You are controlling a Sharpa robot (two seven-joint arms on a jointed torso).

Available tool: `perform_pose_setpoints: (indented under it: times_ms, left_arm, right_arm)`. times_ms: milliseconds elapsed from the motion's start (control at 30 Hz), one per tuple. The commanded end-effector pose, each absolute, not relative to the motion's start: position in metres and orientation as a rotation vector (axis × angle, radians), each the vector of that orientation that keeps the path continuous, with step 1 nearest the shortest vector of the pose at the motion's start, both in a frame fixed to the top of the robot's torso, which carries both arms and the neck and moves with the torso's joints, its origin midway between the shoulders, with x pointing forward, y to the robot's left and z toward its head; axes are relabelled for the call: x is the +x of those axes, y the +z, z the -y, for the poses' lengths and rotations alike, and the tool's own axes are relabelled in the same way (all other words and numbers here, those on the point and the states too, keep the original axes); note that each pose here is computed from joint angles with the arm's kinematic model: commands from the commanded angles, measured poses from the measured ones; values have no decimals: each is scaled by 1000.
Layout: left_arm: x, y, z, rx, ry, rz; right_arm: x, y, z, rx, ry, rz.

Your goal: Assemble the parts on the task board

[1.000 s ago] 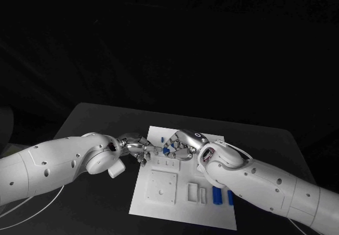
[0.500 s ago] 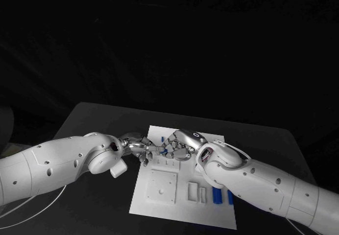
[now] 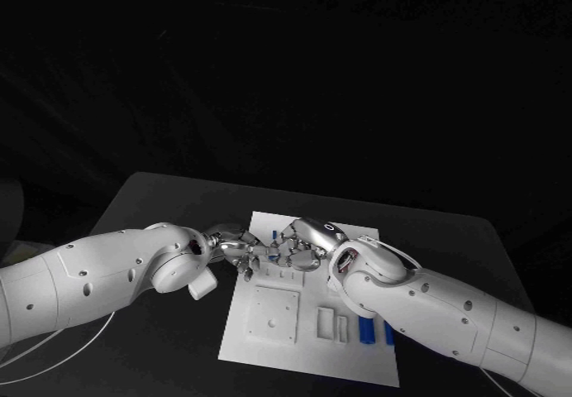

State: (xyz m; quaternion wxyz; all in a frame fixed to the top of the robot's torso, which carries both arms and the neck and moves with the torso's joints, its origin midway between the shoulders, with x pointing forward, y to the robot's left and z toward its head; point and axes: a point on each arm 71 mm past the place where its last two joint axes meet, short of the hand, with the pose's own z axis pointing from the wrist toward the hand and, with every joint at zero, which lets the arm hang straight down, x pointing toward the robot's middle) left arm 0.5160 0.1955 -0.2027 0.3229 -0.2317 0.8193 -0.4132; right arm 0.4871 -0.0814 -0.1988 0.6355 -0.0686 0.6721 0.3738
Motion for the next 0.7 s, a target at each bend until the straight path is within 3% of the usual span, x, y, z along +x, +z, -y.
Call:
perform_pose_setpoints:
  times_ms: [33, 700]
  left_arm:
    - [515, -203, -191, -593, -1111, -2162]
    - [513, -202, -188, -582, -1150, -2168]
  right_arm:
    - [486, -199, 79, -165, 866, -1542]
    - [486, -200, 77, -170, 867, -1556]
